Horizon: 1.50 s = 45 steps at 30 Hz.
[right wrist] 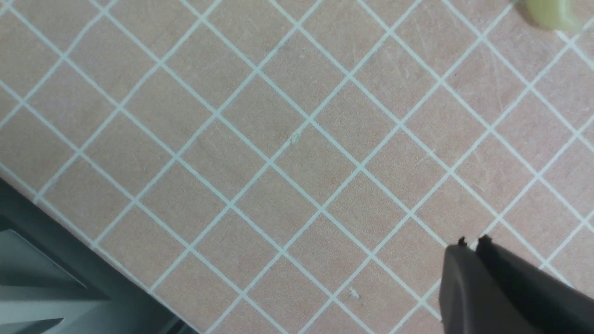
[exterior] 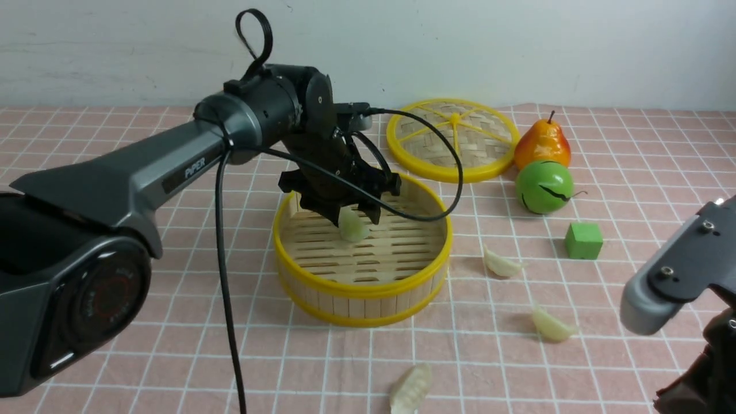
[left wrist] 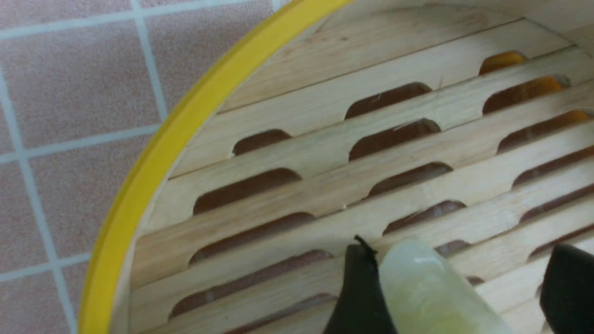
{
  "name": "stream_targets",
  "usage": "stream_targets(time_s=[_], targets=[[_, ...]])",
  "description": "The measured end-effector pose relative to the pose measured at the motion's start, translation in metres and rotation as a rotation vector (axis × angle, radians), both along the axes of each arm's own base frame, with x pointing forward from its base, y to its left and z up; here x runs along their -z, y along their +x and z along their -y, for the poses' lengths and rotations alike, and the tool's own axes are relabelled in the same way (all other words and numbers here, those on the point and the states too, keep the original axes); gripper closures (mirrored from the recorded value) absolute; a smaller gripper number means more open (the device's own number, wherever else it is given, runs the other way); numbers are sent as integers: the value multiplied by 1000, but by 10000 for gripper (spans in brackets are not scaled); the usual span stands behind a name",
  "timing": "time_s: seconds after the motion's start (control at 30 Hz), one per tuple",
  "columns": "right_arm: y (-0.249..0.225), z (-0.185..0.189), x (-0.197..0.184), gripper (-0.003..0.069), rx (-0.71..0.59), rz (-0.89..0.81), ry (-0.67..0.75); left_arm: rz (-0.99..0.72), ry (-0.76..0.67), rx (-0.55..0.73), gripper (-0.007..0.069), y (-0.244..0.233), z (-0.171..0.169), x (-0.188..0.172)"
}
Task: Put the dumplings into the steamer on the table with the pink tablecloth.
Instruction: 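Place the dumpling into the bamboo steamer basket with the left gripper, then reach for and grasp a dumpling on the table with the left gripper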
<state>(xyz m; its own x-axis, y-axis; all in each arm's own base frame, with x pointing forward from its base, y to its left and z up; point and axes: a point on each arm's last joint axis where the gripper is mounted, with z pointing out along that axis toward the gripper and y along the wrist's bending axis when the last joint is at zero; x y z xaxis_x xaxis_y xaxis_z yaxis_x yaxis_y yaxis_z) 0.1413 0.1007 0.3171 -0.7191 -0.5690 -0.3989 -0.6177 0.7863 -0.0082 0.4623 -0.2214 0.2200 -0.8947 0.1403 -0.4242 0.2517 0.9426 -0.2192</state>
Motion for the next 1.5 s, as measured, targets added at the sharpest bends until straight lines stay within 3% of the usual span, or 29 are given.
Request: stream_targets(time_s=[0.13,0.3,0.43,0.53,0.67,0.9,1.33,1.43,1.5], targets=[[1,1,0,618,-1,15,-18,-18,11,18,104,-8,-3,-31],[5,4,-4,613,57,82,-9,34,13,72,105,-45,0,-102],[0,13,-13,609,129,140,19,24,27,158,106,-83,26,-115],[-7,19,-20,607,149,173,43,1,61,216,106,-101,43,-107],[-29,35,-36,606,166,254,112,-86,171,348,106,-135,73,-69],[-59,56,-51,603,174,346,192,-183,295,448,106,-169,88,-24],[-66,61,-42,596,176,331,180,-221,314,439,115,-166,94,47],[-65,61,-35,596,175,314,165,-236,325,427,146,-164,95,56],[-65,60,-26,596,175,290,145,-236,326,409,231,-164,95,57]])
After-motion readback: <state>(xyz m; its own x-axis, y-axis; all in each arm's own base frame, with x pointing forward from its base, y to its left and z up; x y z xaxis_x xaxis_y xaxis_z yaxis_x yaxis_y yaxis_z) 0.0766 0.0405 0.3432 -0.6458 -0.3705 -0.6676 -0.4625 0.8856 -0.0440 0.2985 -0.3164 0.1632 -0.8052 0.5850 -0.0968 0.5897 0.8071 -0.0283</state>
